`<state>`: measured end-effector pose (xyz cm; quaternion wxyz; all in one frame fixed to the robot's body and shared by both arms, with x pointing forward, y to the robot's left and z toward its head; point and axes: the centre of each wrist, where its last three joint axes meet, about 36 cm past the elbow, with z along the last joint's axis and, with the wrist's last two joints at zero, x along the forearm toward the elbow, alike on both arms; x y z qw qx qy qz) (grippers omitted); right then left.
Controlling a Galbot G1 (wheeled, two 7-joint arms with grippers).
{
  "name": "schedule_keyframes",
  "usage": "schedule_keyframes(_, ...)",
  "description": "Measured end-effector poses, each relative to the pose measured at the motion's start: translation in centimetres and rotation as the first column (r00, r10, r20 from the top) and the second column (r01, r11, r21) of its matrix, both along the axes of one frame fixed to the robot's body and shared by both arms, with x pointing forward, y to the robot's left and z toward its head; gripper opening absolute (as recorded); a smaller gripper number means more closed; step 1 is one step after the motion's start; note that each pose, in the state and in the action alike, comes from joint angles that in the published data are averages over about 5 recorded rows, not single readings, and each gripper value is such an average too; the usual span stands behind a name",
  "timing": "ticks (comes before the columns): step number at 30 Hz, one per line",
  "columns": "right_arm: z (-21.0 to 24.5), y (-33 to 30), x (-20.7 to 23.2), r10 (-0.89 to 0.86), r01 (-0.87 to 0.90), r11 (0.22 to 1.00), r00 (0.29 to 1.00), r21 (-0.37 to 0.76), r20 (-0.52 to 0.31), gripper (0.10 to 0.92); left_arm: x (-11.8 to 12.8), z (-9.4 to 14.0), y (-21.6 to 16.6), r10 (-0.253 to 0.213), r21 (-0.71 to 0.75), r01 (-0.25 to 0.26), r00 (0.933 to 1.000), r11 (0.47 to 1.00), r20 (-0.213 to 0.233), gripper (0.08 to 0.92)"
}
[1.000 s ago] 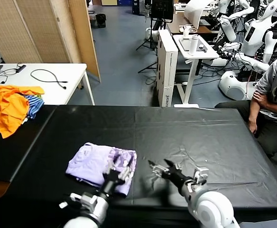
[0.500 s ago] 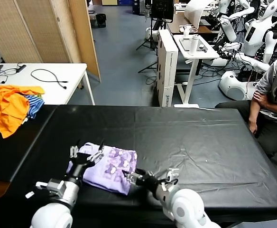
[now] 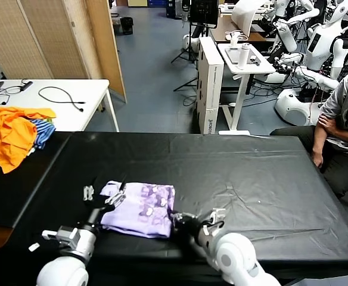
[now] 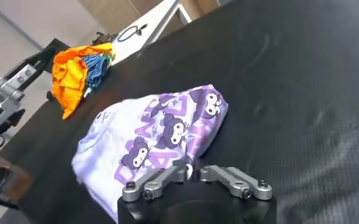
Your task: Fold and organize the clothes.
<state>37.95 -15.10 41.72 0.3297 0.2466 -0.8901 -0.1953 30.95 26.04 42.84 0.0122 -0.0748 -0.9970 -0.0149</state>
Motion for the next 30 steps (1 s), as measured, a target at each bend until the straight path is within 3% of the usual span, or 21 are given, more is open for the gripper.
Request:
schedule_keyframes(8, 1.8, -5.1, 3.8, -0.045, 0.061, 0.975, 0.996, -0.212, 0.076, 0.14, 0.0, -0.6, -0.3, 0.009, -0.018, -0.01, 0.9999, 1.0, -0.011, 0.907)
schedule_keyframes(14, 4.1, -8.4, 6.4, -0.046, 0.088, 0.961, 0.986, -0.263, 0.16, 0.151, -0.1, -1.0, -0.4, 0.017, -0.026, -0.018, 0.9995, 1.0, -0.025, 0.907)
schedule_keyframes(17, 5.1, -9.3, 6.7, -0.035, 0.086, 0.959, 0.982, -0.271, 0.187, 0.256, -0.2, -1.3, -0.4, 0.022, -0.033, -0.023, 0.9994, 0.999, -0.028, 0.907)
schedule_keyframes(25, 6.7, -11.0, 5.2, -0.054, 0.142, 0.924, 0.968, -0.356, 0.245, 0.755, -0.3, -1.1, -0.5, 0.032, -0.06, -0.033, 0.9992, 0.998, -0.025, 0.907)
schedule_keyframes(27, 6.7, -11.3, 4.5, -0.063, 0.159, 0.911, 0.965, -0.381, 0.254, 0.846, -0.4, -0.9, -0.6, 0.042, -0.072, -0.044, 0.9987, 0.996, -0.028, 0.907)
schedule_keyframes(30, 6.4, -11.5, 3.0, -0.079, 0.194, 0.896, 0.955, -0.399, 0.286, 0.899, -0.8, -0.6, -0.5, 0.059, -0.084, -0.062, 0.9976, 0.995, -0.036, 0.907)
